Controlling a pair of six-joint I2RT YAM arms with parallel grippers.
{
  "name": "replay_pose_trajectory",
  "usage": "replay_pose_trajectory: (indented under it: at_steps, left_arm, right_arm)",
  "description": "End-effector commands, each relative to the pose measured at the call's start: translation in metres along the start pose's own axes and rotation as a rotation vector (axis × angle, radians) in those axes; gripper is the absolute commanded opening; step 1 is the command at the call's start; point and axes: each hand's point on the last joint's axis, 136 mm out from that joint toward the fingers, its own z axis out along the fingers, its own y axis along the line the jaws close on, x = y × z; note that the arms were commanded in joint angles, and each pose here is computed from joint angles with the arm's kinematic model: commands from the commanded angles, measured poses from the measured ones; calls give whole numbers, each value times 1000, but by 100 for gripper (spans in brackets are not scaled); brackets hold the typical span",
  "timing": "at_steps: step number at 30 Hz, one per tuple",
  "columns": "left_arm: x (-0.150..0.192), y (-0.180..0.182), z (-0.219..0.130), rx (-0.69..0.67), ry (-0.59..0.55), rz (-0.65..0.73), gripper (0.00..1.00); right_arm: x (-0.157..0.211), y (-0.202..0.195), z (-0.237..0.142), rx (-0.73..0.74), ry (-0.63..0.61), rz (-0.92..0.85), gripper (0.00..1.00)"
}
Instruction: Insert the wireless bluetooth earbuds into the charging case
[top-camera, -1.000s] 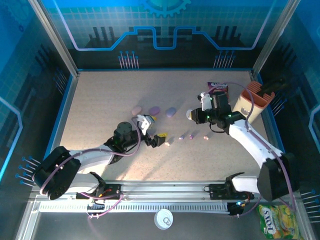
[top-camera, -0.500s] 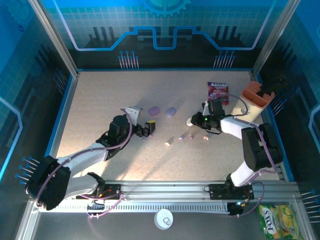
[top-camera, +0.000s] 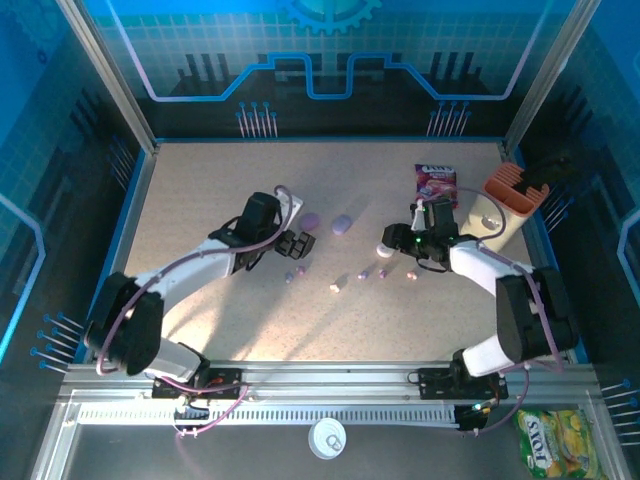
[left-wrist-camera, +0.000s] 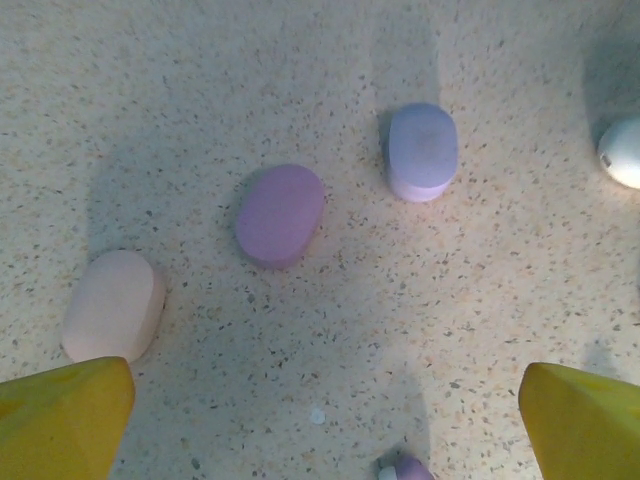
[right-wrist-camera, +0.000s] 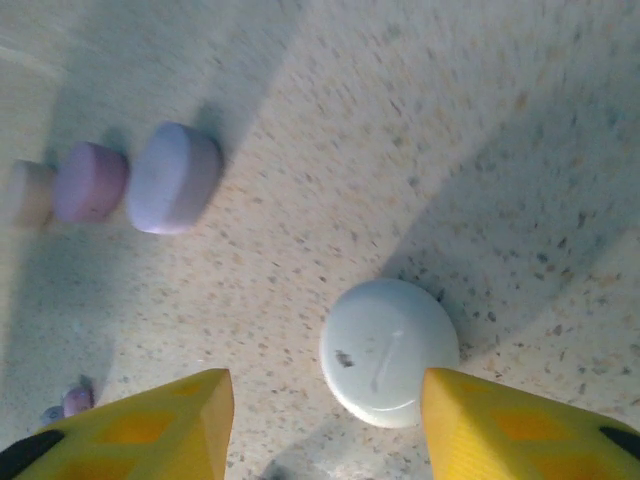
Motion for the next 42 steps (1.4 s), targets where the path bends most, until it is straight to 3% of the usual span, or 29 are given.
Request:
replay_pose_trajectory:
  at_steps: [1,6,11,16,21,27,30,37,42]
  left_arm:
    - [17,1,13,27,167,117,97]
    - [17,2,43,74,322,168,95]
    - [16,9,72,97,472,150,89]
    - [16,17,95,102,545,162,89]
    - [17,23,109,101,566,170,85]
    - [22,18,120,152,571,129,72]
    - [24,17,124,166,561,122,58]
    - [29,21,127,158,553,117,36]
    - [24,21,120,151,511,124,35]
  right_arm:
    - [-2,6,-22,23,-36,-143,63]
    - [1,28,-44,-21,-81,-297,77]
    - [5,28,-57,-15,-111,-318,77]
    - [11,24,-58,-4,-101,-321,77]
    - [12,22,-57,5,-99,-319,77]
    - [11,21,-54,6,-94,-313,76]
    - [11,23,-53,-2,-92,-312,76]
    - [9,28,-56,-22,-96,-301,75]
    - [6,38,-63,-57,-111,-293,75]
